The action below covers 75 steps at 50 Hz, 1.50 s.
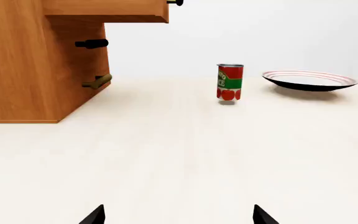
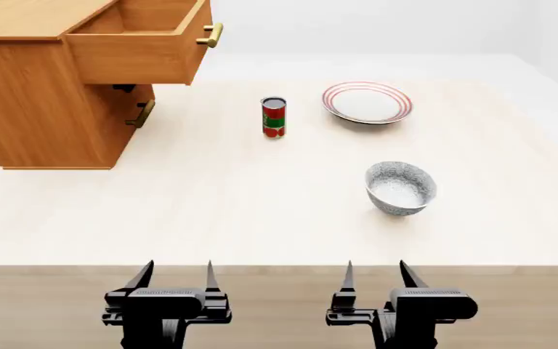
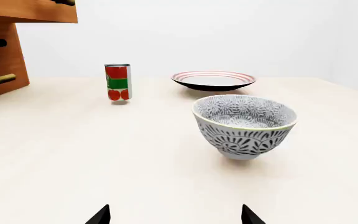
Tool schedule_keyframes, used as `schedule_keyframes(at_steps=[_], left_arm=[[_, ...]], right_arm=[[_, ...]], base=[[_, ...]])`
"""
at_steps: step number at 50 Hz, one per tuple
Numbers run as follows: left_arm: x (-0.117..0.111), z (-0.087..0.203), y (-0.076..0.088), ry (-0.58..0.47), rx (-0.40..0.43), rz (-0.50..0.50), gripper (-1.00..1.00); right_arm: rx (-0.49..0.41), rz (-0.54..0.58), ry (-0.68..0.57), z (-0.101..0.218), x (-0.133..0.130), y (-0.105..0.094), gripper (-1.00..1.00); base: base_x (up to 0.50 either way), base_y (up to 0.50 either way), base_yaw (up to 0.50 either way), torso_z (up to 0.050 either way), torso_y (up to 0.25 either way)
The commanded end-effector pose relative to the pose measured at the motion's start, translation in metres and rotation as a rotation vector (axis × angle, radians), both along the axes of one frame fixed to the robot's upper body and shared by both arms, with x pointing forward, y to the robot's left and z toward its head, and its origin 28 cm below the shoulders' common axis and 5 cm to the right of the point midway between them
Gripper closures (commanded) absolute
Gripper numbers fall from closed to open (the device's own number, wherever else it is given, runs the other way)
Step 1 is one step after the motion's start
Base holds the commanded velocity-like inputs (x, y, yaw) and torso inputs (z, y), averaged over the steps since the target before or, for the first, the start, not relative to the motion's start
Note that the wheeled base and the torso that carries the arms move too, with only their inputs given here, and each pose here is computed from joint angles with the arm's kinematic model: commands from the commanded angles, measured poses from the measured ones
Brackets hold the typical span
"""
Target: Put the bowl in the top drawer of the cabinet.
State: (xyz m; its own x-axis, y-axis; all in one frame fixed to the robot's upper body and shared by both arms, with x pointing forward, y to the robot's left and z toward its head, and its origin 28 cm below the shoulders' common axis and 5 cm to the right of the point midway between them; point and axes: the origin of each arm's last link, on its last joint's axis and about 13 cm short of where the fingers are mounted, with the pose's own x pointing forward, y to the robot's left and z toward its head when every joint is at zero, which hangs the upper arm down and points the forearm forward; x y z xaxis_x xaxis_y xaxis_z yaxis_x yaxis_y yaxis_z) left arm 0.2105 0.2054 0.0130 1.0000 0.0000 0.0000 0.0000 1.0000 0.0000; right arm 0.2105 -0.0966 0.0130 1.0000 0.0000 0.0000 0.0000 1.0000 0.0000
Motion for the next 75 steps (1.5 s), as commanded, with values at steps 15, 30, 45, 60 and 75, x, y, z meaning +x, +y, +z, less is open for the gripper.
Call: schedule_keyframes(at_steps=[15,30,45,60,75], left_arm=[[0.003,0.000,0.001,-0.001,-0.001,0.005,-1.00],[0.003,0.000,0.001,0.002,0.003,0.001,-1.00],[0.003,0.000,0.000,0.002,0.005,0.000,-1.00],[0.003,0.000,0.000,0.005,0.009,-0.004,-1.00],[-0.003,0.008,-0.001,0.007,0.001,-0.027,-1.00]], right_arm=[[-0.008,0.003,0.000,0.000,-0.013,-0.009,-1.00],[-0.014,0.006,0.002,0.000,-0.012,-0.009,-1.00],[-0.018,0.008,0.002,0.000,-0.012,-0.008,-1.00],[-0.019,0.012,0.005,-0.001,-0.011,-0.007,-1.00],[-0.008,-0.006,0.011,0.009,-0.016,-0.007,-1.00]], base=[[0.00,0.12,0.00,0.000,0.000],[0.00,0.36,0.00,0.000,0.000],[0.00,0.37,0.00,0.000,0.000],[0.00,0.37,0.00,0.000,0.000],[0.00,0.29,0.00,0.000,0.000]])
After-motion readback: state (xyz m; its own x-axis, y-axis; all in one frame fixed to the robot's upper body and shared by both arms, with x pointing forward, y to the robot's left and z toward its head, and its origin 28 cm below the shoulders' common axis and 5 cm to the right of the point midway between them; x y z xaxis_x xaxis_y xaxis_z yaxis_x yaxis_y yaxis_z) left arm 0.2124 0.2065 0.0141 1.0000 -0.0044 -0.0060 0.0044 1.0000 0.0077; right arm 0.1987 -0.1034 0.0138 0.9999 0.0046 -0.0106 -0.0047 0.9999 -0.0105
